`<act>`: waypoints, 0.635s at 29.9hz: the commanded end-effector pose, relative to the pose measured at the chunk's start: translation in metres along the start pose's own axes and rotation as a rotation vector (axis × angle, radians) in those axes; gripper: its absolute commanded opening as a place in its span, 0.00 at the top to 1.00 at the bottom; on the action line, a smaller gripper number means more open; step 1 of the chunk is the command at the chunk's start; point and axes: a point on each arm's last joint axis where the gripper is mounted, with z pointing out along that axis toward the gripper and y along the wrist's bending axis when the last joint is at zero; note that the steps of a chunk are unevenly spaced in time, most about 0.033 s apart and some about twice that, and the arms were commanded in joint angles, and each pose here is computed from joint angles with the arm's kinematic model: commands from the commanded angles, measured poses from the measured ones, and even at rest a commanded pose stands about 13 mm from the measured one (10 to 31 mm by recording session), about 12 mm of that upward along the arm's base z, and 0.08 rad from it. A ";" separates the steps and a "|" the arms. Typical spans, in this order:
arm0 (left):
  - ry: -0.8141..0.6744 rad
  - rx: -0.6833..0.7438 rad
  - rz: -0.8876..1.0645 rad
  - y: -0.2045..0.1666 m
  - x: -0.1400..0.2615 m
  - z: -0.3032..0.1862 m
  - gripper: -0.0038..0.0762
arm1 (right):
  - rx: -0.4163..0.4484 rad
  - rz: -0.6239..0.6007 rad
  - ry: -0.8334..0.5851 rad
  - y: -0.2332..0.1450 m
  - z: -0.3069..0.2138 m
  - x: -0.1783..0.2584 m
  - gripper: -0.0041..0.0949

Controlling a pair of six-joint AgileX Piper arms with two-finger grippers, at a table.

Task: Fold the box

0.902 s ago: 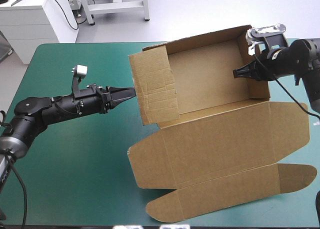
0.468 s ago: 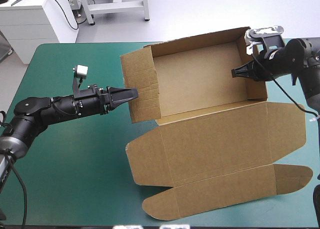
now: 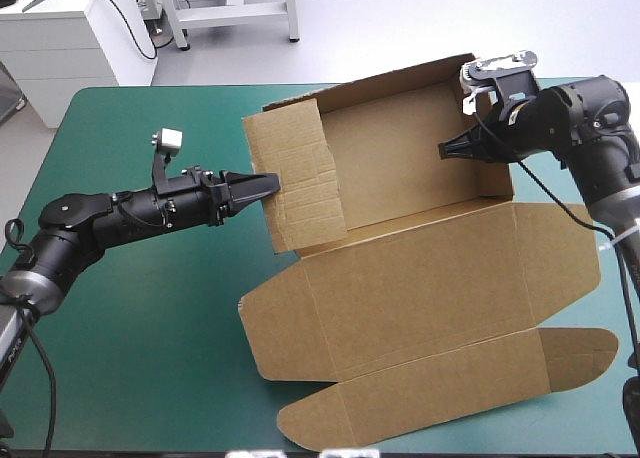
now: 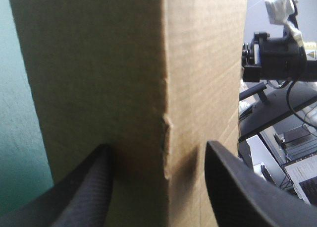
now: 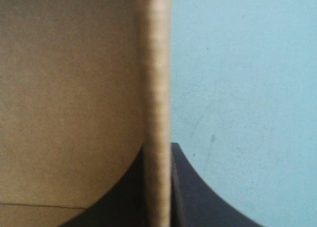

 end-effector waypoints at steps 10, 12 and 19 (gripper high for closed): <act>-0.096 -0.116 0.104 -0.036 0.000 0.000 0.47 | 0.159 -0.050 -0.187 0.010 -0.055 -0.021 0.96; -0.151 -0.167 0.121 -0.041 -0.001 -0.001 0.47 | 0.189 -0.068 -0.189 0.014 -0.057 -0.021 0.96; -0.219 -0.236 0.140 -0.049 0.005 0.018 0.47 | 0.197 -0.092 -0.205 0.031 -0.062 -0.020 0.96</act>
